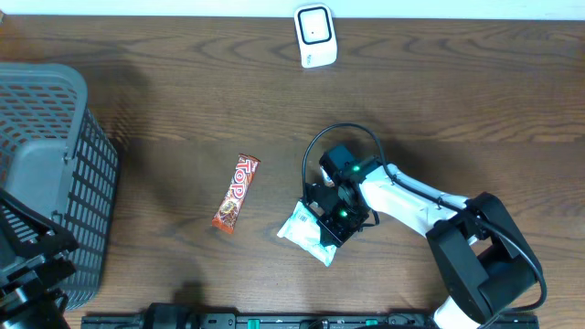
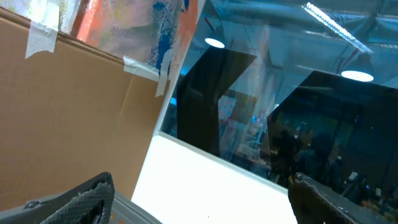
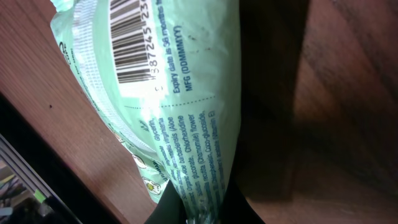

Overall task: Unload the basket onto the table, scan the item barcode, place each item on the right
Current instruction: 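Lift wipes pack with right gripper and carry it toward scanner, then hold wipes pack barcode under the white scanner with right gripper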

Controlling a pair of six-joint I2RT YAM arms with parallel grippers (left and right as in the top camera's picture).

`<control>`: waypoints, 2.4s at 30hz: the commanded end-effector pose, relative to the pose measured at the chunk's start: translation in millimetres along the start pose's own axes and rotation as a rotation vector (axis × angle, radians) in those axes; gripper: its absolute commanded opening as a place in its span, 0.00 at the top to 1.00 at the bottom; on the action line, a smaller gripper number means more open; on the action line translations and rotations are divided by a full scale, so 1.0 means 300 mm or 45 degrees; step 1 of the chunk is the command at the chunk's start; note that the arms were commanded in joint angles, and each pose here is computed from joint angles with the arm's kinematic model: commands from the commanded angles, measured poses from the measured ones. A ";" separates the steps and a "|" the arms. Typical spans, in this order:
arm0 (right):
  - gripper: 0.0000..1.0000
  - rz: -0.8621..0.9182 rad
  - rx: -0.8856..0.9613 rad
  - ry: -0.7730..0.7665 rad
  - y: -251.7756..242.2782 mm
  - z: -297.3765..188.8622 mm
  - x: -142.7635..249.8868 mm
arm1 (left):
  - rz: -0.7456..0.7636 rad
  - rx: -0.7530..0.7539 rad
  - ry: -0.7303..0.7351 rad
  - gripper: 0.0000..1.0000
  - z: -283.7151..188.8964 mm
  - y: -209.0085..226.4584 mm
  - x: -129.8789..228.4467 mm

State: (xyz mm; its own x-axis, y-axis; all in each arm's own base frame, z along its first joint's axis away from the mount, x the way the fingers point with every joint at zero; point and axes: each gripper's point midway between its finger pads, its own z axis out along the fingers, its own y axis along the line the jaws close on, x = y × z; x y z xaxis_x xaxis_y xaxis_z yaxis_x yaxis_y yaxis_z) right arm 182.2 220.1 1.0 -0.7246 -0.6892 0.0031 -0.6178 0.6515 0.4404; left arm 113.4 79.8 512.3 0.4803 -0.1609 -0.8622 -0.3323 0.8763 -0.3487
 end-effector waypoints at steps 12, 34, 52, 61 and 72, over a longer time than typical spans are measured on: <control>0.99 -0.241 -0.137 -0.308 0.249 -0.347 -0.188 | -0.016 -0.010 -0.017 0.10 -0.009 0.009 -0.011; 0.99 -0.388 0.051 -0.574 0.433 -0.655 0.049 | -0.012 -0.011 -0.009 0.10 -0.009 0.010 -0.005; 0.98 0.369 1.192 -0.742 -0.074 -0.812 -0.054 | -0.013 -0.011 -0.009 0.10 -0.009 0.010 -0.006; 0.99 0.246 1.889 -0.657 -0.258 -0.888 -0.233 | -0.013 -0.011 -0.009 0.10 -0.009 0.010 -0.006; 0.99 0.097 2.522 -0.550 -0.421 -1.069 -0.545 | -0.013 -0.010 -0.009 0.10 -0.009 0.009 -0.005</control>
State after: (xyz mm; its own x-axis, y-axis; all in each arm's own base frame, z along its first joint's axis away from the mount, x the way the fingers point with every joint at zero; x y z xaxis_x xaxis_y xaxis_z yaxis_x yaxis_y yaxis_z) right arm 470.6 173.8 230.6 -0.4157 -0.6210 -0.6645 0.3225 0.5825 -0.7461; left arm 113.4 79.8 510.6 0.4747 -0.1606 -0.8654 -0.3346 0.8765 -0.3461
